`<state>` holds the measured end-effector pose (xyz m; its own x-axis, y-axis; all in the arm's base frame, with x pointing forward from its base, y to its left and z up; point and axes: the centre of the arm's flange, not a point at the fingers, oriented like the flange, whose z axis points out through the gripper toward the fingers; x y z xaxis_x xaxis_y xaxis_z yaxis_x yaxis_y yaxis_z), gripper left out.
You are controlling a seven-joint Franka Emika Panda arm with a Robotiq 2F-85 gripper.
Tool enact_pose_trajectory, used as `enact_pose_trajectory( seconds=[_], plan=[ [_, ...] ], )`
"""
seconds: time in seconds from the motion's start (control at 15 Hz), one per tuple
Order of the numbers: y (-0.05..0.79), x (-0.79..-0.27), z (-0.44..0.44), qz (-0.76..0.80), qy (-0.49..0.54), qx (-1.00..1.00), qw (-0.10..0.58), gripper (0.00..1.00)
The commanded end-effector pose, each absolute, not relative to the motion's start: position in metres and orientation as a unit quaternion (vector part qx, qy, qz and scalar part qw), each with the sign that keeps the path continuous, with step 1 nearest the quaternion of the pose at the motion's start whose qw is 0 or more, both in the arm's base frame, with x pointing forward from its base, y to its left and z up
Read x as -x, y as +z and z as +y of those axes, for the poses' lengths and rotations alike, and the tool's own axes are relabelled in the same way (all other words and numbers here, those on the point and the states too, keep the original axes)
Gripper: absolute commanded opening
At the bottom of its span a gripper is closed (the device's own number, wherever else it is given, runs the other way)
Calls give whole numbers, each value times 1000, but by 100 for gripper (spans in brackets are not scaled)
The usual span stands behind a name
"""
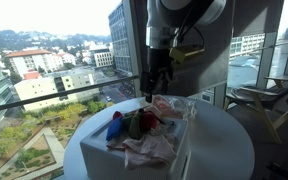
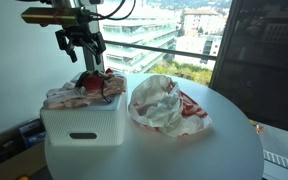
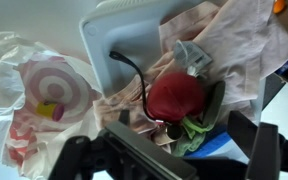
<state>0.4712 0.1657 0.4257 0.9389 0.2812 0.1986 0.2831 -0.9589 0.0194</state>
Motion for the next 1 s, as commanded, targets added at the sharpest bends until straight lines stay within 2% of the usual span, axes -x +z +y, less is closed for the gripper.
enact_pose_trajectory(
  seconds=[0.0,0.27,0.93],
  plan=[
    [410,-461,178,-197,-119,973,-27,100],
    [376,-466,185,-252,-117,958,-66,100],
    [335,-501,207,-314,-146,935,-80,100]
  ],
)
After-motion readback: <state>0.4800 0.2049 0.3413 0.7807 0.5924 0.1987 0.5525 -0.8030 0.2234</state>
